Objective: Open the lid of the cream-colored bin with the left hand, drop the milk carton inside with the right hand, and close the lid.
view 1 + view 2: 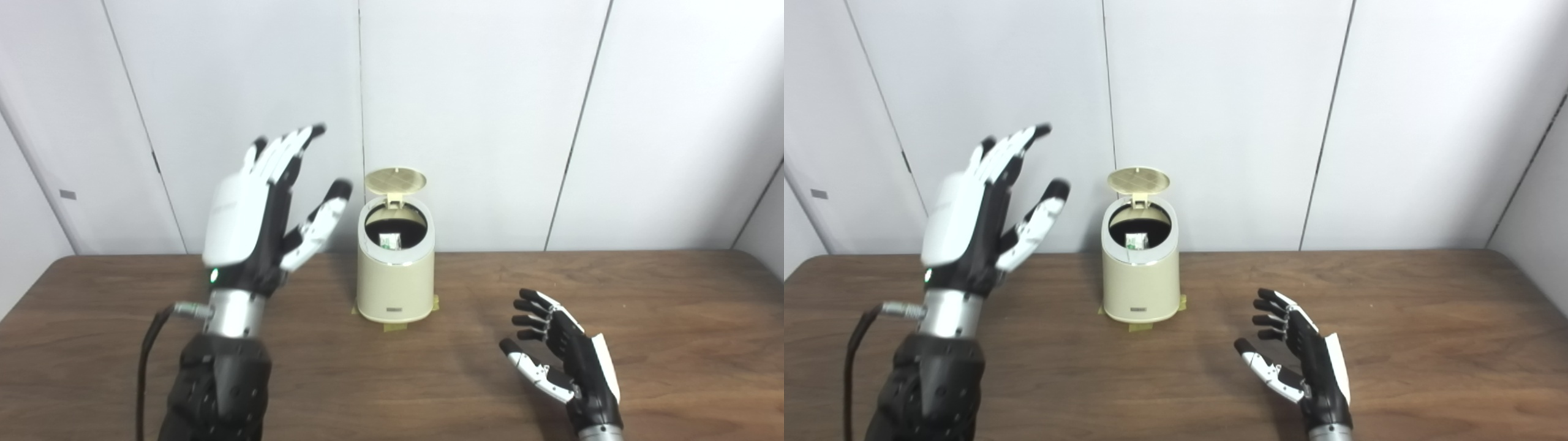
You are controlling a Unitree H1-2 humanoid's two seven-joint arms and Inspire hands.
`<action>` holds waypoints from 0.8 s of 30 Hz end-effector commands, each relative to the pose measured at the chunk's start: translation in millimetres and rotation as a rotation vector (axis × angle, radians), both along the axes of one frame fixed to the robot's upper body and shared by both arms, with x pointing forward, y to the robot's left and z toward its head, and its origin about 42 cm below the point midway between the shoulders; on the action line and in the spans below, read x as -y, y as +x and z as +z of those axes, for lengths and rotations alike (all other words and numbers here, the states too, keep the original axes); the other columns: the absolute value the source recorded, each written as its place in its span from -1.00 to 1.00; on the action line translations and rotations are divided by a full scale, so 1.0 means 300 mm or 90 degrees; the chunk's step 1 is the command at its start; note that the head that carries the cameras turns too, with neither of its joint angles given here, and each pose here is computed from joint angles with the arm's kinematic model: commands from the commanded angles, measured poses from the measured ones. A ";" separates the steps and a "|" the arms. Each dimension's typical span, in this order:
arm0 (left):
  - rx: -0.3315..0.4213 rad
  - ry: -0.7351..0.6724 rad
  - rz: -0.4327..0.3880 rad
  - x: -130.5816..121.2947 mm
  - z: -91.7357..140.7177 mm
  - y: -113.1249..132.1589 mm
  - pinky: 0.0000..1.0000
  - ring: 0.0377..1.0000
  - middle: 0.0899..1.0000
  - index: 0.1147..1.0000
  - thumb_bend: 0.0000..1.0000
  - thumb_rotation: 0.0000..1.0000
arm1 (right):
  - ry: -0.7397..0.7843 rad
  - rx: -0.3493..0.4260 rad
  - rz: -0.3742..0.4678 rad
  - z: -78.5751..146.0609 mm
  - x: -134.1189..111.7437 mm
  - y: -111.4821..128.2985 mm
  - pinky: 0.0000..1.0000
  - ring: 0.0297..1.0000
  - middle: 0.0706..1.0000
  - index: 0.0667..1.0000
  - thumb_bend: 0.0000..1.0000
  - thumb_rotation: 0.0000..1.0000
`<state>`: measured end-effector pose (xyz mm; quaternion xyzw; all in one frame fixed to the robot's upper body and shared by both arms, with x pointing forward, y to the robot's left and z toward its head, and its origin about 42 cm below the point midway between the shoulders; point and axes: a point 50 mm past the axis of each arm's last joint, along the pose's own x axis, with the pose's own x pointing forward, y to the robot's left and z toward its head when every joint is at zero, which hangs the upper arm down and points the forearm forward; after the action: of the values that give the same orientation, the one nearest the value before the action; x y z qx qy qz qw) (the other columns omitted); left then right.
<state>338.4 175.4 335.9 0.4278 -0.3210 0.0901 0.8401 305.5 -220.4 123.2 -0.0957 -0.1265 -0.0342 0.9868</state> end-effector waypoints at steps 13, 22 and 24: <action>-0.046 0.170 0.006 0.221 0.238 0.208 1.00 0.70 0.66 0.70 0.62 1.00 | 0.029 -0.040 0.006 -0.071 -0.016 -0.006 0.28 0.44 0.51 0.56 -0.47 -0.47; -0.103 0.252 0.052 0.234 0.249 0.377 1.00 0.70 0.68 0.67 0.63 1.00 | 0.009 -0.052 0.004 -0.071 -0.019 -0.012 0.28 0.44 0.50 0.54 -0.50 -0.56; -0.107 0.258 0.054 0.244 0.252 0.394 0.99 0.70 0.68 0.67 0.64 1.00 | 0.008 -0.054 0.005 -0.072 -0.022 -0.014 0.26 0.43 0.49 0.53 -0.49 -0.55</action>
<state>456.9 116.5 368.1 0.6115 -0.1848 -0.0075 0.7694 309.5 -218.5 120.3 -0.0874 -0.1114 -0.0296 0.9895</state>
